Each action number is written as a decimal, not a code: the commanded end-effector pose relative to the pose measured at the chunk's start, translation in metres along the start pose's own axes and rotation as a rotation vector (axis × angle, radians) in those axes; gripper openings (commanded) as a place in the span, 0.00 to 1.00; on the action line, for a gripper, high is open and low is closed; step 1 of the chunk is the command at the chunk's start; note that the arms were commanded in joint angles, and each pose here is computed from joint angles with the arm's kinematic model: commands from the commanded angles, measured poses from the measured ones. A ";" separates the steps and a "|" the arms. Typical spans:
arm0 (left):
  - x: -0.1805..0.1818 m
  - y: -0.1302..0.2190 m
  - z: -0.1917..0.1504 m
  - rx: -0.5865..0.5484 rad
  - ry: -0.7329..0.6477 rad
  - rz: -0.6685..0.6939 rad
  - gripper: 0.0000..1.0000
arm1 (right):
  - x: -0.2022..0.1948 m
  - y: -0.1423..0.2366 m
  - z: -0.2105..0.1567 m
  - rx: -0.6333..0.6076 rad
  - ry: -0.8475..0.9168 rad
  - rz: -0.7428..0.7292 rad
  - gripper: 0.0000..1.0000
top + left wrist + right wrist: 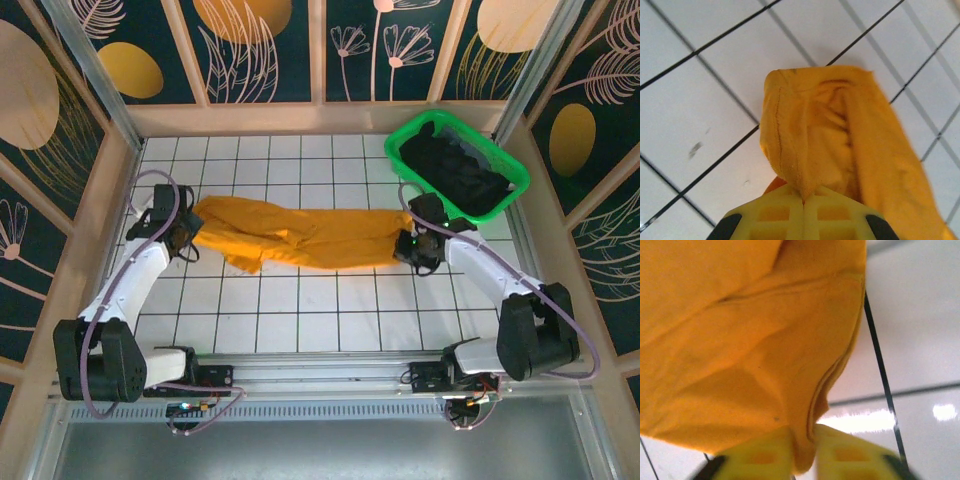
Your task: Fold and stack the t-shirts
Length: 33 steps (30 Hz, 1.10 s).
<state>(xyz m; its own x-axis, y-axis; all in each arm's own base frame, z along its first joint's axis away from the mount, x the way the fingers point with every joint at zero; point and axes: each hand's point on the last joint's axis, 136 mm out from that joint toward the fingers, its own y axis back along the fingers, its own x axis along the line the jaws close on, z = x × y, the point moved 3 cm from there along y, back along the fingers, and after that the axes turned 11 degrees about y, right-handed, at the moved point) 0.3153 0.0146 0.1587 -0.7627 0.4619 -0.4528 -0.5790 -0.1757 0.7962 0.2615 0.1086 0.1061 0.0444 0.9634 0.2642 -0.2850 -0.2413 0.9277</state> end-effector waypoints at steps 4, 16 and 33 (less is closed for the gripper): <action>0.019 -0.010 -0.003 -0.013 -0.051 0.075 0.00 | -0.006 0.012 0.024 -0.048 -0.093 0.007 0.56; 0.007 -0.018 -0.001 -0.006 -0.063 0.060 0.00 | -0.031 -0.051 0.091 -0.068 -0.134 -0.164 0.00; 0.006 -0.025 -0.004 0.014 -0.060 0.060 0.00 | -0.026 -0.095 0.177 -0.076 -0.145 -0.155 0.09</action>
<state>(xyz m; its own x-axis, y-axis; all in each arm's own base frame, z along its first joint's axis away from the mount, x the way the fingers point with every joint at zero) 0.3154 0.0168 0.1267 -0.7911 0.4930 -0.3620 -0.5055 -0.1938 0.8408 0.4471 0.0960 0.0667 0.2127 0.9604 0.1800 -0.3561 -0.0953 0.9296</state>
